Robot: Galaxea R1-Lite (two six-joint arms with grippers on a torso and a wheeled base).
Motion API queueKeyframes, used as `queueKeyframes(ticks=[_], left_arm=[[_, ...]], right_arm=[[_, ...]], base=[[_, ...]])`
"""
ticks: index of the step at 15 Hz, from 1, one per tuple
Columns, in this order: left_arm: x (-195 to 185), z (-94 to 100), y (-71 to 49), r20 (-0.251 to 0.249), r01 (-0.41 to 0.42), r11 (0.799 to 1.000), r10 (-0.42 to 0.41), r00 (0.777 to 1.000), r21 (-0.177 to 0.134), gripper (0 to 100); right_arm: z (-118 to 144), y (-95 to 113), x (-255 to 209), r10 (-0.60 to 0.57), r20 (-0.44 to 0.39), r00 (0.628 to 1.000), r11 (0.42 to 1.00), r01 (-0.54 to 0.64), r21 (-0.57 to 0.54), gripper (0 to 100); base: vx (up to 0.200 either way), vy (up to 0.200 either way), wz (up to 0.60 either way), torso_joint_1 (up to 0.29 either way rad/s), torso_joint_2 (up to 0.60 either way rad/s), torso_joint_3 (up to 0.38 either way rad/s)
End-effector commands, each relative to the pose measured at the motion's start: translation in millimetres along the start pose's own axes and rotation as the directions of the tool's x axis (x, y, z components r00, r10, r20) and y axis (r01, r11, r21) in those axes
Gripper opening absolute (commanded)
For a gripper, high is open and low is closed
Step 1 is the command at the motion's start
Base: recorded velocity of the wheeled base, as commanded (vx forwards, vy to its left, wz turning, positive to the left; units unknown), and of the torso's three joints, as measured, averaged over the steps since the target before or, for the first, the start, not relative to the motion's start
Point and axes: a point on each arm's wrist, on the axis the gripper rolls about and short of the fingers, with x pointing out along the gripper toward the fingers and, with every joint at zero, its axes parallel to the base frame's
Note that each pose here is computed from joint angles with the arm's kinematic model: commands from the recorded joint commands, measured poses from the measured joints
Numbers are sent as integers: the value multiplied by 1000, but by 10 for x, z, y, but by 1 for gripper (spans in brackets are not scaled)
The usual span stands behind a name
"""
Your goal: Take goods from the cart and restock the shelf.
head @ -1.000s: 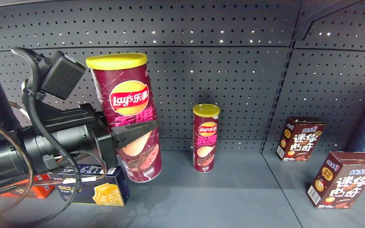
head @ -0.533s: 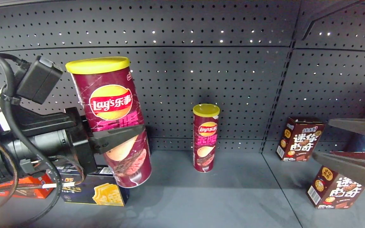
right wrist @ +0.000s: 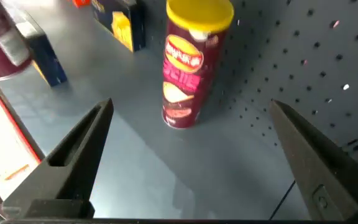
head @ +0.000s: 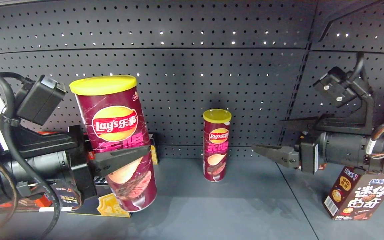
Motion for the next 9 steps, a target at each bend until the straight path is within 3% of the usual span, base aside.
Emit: queueKeyframes(ticks=[1, 2, 3, 9], left_arm=[[-48, -28, 180, -6, -89, 996, 89, 996, -5, 0], [-51, 16, 219, 15, -101, 993, 101, 995, 60, 0], [-38, 13, 211, 21, -90, 993, 88, 996, 71, 0], [-46, -68, 189, -5, -31, 998, 31, 1000, 51, 0]], right_arm=[[-71, -57, 129, -14, -40, 999, 1000, 15, 9, 100], [-83, -61, 183, -16, -29, 999, 1000, 16, 8, 100], [-121, -57, 231, -11, -39, 999, 1000, 12, 10, 100], [-251, -25, 202, -7, -53, 999, 1000, 7, 10, 100]], base=[[0, 0, 0, 0, 0, 0], [0, 0, 0, 0, 0, 0], [0, 0, 0, 0, 0, 0], [0, 0, 0, 0, 0, 0]])
